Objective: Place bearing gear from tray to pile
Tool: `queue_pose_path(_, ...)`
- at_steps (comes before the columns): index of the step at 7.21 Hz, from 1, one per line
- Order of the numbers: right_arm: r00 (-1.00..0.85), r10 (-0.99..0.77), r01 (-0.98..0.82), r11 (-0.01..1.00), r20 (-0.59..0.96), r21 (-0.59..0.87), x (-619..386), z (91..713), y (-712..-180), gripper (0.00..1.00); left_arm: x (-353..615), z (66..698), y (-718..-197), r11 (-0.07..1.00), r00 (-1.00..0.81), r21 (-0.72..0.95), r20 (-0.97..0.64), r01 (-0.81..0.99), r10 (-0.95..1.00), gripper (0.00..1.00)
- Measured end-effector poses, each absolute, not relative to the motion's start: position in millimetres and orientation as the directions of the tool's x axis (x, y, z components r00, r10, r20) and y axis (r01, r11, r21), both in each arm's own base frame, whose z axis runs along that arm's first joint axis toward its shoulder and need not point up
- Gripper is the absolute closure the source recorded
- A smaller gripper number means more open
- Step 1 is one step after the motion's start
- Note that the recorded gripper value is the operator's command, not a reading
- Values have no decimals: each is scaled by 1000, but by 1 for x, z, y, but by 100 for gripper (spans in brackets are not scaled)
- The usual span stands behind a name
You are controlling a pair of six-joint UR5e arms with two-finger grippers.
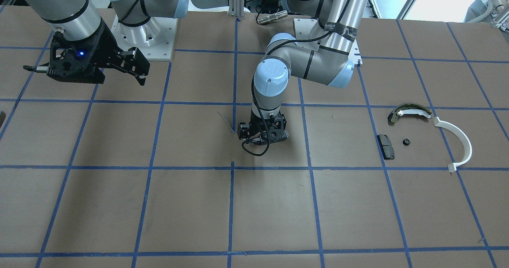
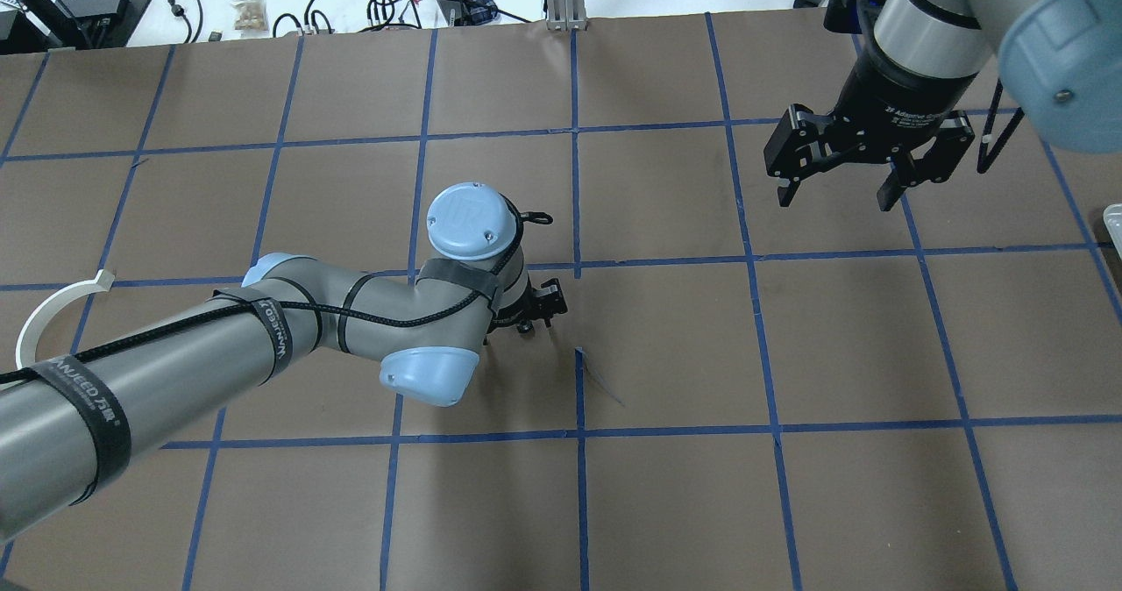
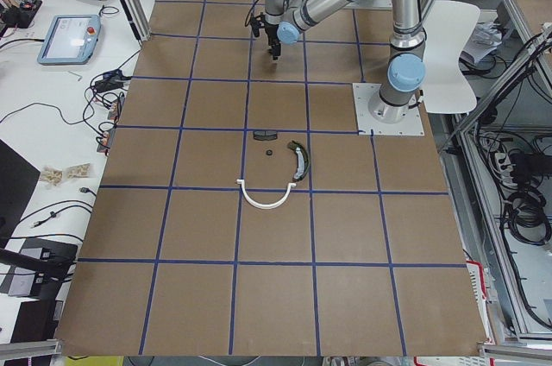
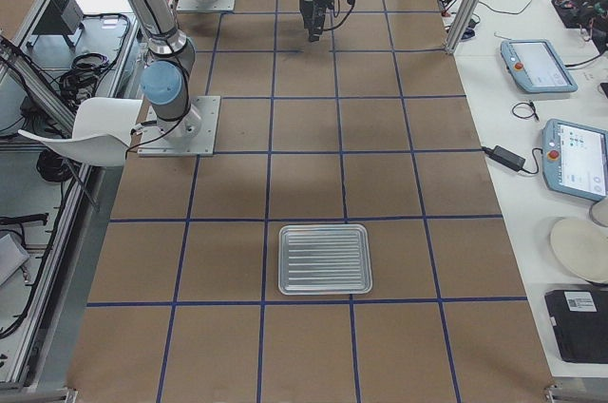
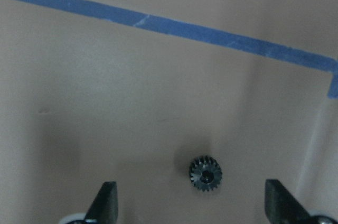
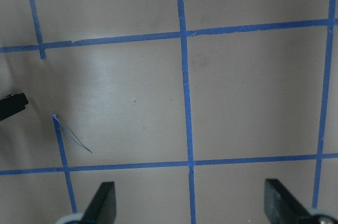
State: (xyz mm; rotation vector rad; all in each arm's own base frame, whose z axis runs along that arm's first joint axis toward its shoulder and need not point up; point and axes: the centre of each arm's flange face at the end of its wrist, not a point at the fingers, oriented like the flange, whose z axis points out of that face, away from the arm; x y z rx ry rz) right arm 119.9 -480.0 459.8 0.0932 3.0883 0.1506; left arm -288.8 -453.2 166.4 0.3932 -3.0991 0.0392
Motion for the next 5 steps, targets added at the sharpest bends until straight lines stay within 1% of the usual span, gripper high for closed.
queue_pose_path(1, -998, 51, 46, 994, -44, 98, 121, 460, -479, 0, -290, 167, -455, 966, -967, -34, 29, -255, -254, 91)
queue_pose_path(2, -999, 46, 44, 994, -22, 95, 120, 461, -478, 0, -290, 168, -456, 964, -964, -42, 36, -264, -263, 100)
queue_pose_path(5, -996, 86, 89, 991, 38, 102, 118, 451, -474, 0, -290, 172, -457, 957, -958, -50, 42, -287, -285, 100)
